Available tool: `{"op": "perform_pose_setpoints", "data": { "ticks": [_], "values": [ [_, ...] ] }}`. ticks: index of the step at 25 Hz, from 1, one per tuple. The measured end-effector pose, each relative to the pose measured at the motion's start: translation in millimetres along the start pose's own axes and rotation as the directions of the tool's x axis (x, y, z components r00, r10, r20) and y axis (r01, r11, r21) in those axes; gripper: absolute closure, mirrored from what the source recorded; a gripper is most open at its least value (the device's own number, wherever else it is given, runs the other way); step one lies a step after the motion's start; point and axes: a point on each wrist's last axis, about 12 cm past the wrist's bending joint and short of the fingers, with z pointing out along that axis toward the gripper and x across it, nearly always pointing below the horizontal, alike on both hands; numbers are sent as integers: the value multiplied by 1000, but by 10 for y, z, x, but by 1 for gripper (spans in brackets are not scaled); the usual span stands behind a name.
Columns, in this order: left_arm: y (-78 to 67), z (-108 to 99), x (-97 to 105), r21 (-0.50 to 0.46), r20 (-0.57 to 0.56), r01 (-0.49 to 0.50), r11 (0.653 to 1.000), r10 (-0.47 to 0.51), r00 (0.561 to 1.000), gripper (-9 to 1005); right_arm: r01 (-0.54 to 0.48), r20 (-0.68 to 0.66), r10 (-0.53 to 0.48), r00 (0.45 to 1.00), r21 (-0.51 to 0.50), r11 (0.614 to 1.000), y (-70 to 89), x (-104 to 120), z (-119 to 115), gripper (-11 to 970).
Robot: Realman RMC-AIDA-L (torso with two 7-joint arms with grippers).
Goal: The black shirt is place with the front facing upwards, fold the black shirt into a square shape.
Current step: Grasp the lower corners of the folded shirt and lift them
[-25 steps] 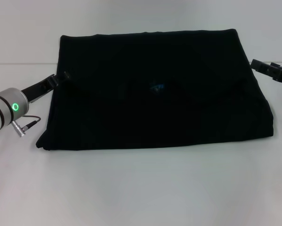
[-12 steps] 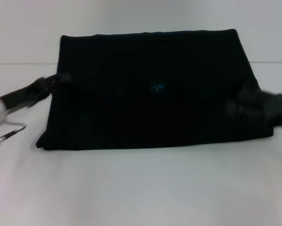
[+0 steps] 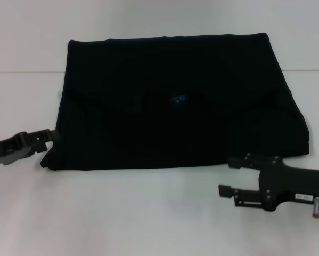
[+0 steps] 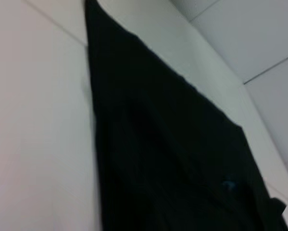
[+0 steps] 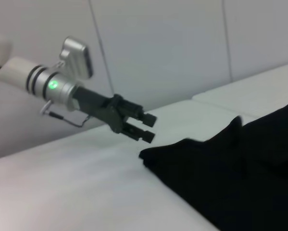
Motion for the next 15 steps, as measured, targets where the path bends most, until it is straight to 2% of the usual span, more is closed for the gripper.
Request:
{"op": "perform_pose_setpoints", "data": {
  "ticks": [11,15],
  "values": [
    [66,54,-9,-85,-12,-38,996,37,999,292,-5,-7,4,1000,-28,1000,36,17,56,154],
    [58,101,40,-90,-41,-44,995,40,998,243,-8,-7,7,1000,-30,1000,39,19,57,154]
  ]
}}
